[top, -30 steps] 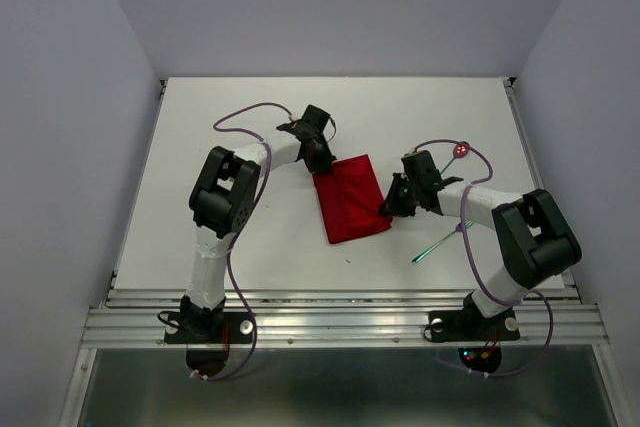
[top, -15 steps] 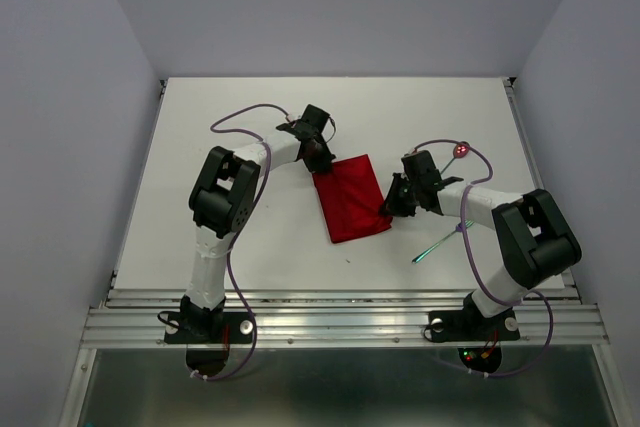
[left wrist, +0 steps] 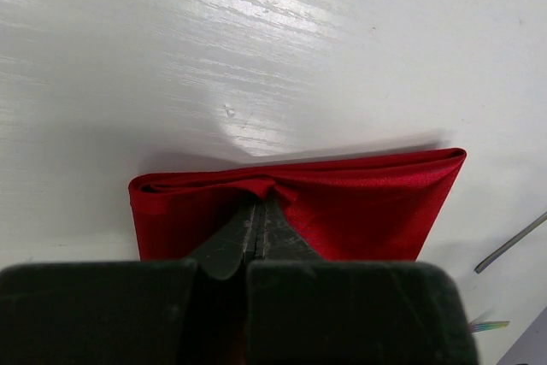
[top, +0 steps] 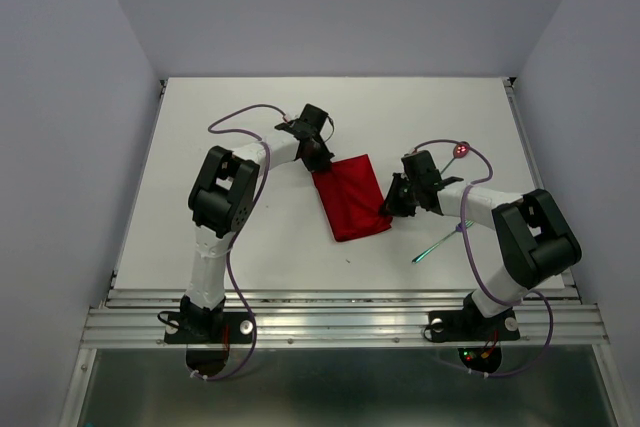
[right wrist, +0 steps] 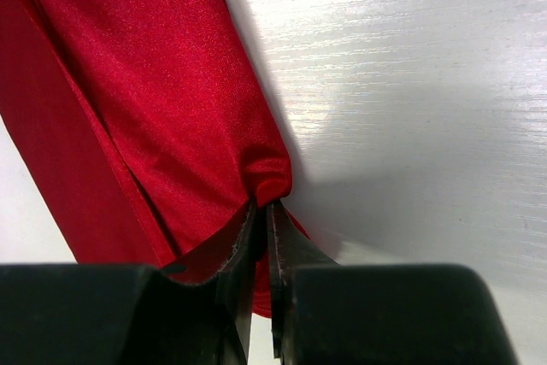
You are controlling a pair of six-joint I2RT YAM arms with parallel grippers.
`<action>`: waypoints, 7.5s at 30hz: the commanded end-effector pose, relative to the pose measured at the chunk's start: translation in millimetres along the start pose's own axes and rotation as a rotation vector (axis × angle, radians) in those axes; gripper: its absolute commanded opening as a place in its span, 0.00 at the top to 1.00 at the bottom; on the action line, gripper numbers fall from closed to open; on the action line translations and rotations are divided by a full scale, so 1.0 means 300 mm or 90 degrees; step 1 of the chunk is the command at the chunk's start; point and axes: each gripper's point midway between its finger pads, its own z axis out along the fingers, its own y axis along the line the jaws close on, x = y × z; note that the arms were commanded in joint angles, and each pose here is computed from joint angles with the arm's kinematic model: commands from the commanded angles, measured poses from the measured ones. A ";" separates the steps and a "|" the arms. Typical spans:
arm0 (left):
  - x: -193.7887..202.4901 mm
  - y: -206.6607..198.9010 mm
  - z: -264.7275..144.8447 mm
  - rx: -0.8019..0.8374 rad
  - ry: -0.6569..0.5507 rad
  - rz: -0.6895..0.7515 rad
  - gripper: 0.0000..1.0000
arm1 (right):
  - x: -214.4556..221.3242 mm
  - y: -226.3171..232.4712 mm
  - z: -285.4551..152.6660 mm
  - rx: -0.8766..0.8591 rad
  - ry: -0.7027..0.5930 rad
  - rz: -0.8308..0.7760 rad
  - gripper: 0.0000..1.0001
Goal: Fold the napkin into a case and place the utensils inside
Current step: Smooth out the 2/3-rectangle-folded napkin at the center of the board, then rotate the 2/3-rectangle-folded napkin at the center of the board.
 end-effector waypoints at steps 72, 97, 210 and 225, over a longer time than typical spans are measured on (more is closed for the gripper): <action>-0.018 0.074 -0.016 -0.007 -0.007 0.055 1.00 | 0.312 0.386 0.099 -0.425 0.238 -0.047 0.99; -0.025 0.080 -0.044 -0.008 -0.016 0.081 0.77 | -0.079 0.351 -0.109 -0.239 -0.034 -0.114 0.99; -0.082 -0.106 -0.341 0.211 0.025 0.182 0.46 | -0.043 0.374 0.265 -0.095 -0.018 -0.092 0.98; -0.088 0.070 -0.199 0.090 0.032 0.165 1.00 | -0.024 0.352 0.230 -0.086 -0.004 -0.124 0.97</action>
